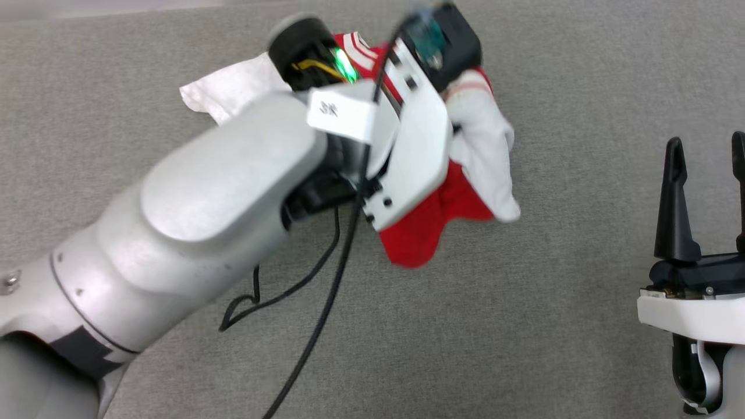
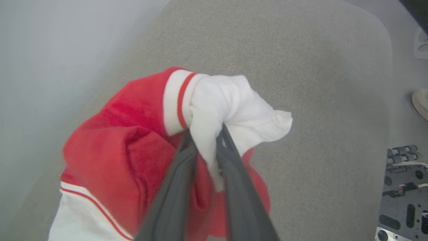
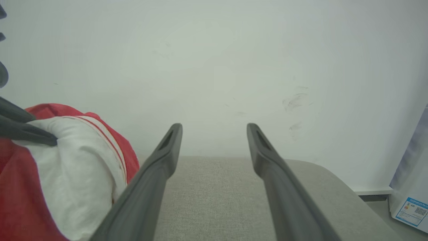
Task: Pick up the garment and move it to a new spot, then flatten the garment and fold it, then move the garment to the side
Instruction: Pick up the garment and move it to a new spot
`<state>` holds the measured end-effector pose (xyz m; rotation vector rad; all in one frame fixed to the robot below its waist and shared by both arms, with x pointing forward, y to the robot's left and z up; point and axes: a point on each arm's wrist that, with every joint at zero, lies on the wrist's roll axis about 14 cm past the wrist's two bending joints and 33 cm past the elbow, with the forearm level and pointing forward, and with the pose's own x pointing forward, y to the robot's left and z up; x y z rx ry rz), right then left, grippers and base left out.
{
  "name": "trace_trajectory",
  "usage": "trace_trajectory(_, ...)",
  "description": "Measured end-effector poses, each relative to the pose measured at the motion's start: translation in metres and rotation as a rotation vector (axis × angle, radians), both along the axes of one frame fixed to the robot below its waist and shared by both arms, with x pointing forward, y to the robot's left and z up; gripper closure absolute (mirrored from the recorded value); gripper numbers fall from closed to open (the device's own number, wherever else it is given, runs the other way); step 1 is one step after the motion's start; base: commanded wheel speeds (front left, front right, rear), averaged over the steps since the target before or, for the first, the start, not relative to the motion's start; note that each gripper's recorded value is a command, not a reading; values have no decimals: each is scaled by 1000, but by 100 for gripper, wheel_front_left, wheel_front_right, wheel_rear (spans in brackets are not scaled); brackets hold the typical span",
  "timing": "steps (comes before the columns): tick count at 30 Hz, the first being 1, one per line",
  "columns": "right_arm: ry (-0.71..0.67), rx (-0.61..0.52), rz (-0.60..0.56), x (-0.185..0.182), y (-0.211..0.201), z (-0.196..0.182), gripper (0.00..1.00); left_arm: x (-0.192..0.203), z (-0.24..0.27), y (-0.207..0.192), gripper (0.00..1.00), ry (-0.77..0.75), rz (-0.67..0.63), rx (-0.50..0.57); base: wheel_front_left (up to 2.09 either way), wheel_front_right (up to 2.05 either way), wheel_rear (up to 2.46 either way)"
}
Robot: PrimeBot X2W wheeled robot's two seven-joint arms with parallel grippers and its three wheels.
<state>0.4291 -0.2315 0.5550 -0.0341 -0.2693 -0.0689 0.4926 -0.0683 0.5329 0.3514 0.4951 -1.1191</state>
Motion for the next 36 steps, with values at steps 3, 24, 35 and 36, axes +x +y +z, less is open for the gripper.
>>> trace_trajectory(3,1,-3,-14,-2,-5,0,0,-16,-22,-9,100,47,-53,30,0,0,0)
trace_trajectory(24,2,-3,1,-3,1,1,0,-42,-109,26,0,178,59,57,0,0,0)
trace_trajectory(35,2,13,40,-30,15,7,0,-43,-57,73,0,-14,312,-173,0,0,0)
trace_trajectory(36,7,16,45,-32,17,5,0,-44,-53,80,0,-34,347,-198,0,0,0)
